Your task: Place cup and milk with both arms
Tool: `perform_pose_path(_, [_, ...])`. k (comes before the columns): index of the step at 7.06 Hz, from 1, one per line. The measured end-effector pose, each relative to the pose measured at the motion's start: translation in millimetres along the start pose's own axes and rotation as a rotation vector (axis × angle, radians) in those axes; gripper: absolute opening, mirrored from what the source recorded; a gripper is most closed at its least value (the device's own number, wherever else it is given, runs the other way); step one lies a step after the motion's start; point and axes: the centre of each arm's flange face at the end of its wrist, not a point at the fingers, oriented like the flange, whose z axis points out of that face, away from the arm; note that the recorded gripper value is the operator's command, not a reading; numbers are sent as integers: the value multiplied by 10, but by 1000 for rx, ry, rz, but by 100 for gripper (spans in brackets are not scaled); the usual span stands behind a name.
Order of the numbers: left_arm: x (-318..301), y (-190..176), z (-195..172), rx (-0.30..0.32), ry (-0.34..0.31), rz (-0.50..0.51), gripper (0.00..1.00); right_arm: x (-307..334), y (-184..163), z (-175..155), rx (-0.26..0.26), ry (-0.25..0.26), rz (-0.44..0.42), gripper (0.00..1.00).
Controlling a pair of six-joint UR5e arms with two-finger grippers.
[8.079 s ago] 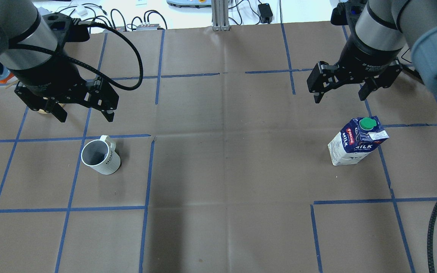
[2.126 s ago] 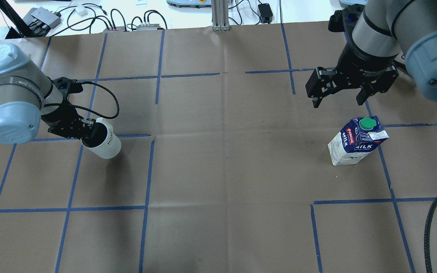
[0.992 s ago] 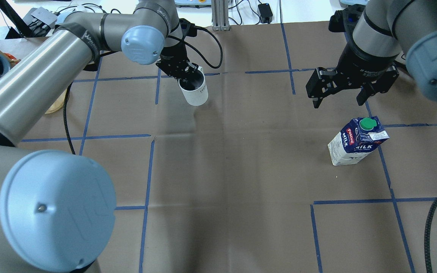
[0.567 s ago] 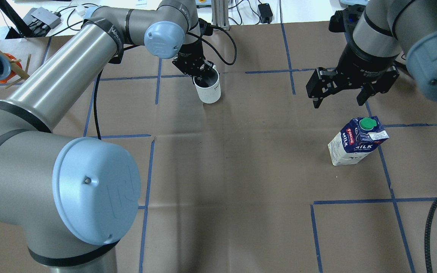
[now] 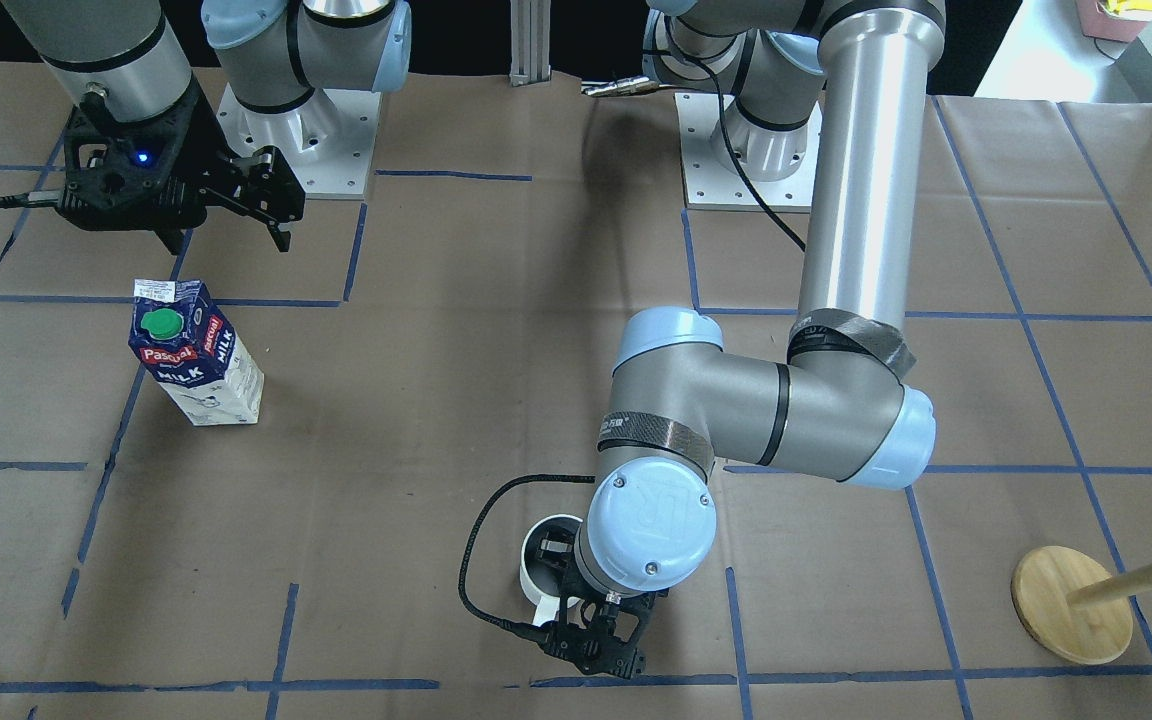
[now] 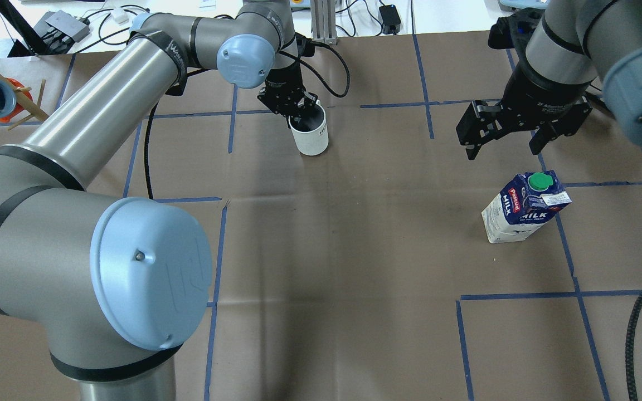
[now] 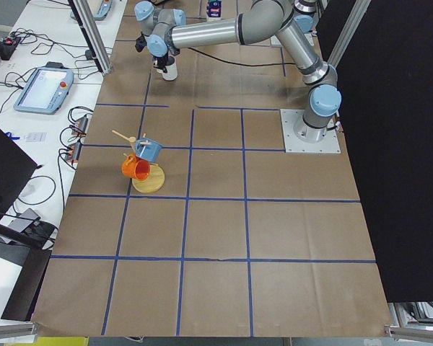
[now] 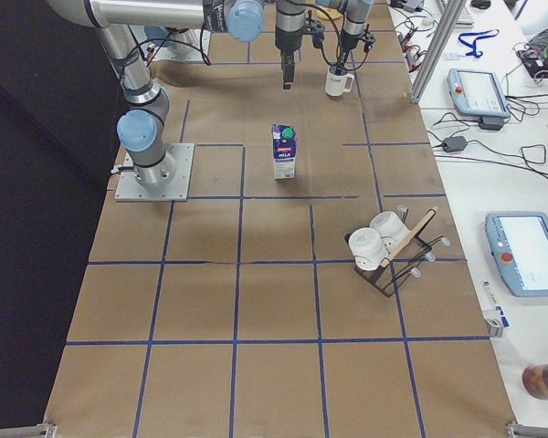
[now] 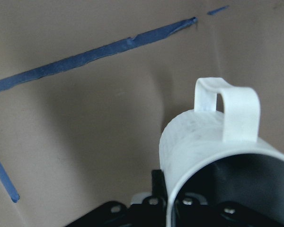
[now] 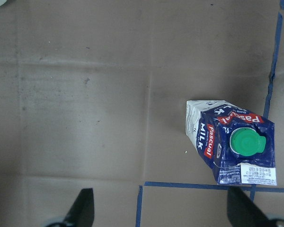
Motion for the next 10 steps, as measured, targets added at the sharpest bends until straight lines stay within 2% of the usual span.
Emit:
perform_pose_path(3, [-23, 3, 38, -7, -9, -2, 36, 393, 4, 170, -19, -7, -53, 100])
perform_pose_path(4, [-26, 10, 56, -11, -10, -2, 99, 553, 6, 228, -27, -11, -74, 100])
perform_pose_path(7, [-54, 91, -61, -42, -4, -24, 100, 919, 14, 411, -19, -15, -129, 100])
perform_pose_path(8, [-105, 201, -288, -54, -5, -43, 100, 983, 26, 522, -12, -12, -134, 100])
perform_pose_path(10, [-265, 593, -986, -49, -5, -71, 100, 995, 50, 729, 4, -6, -126, 100])
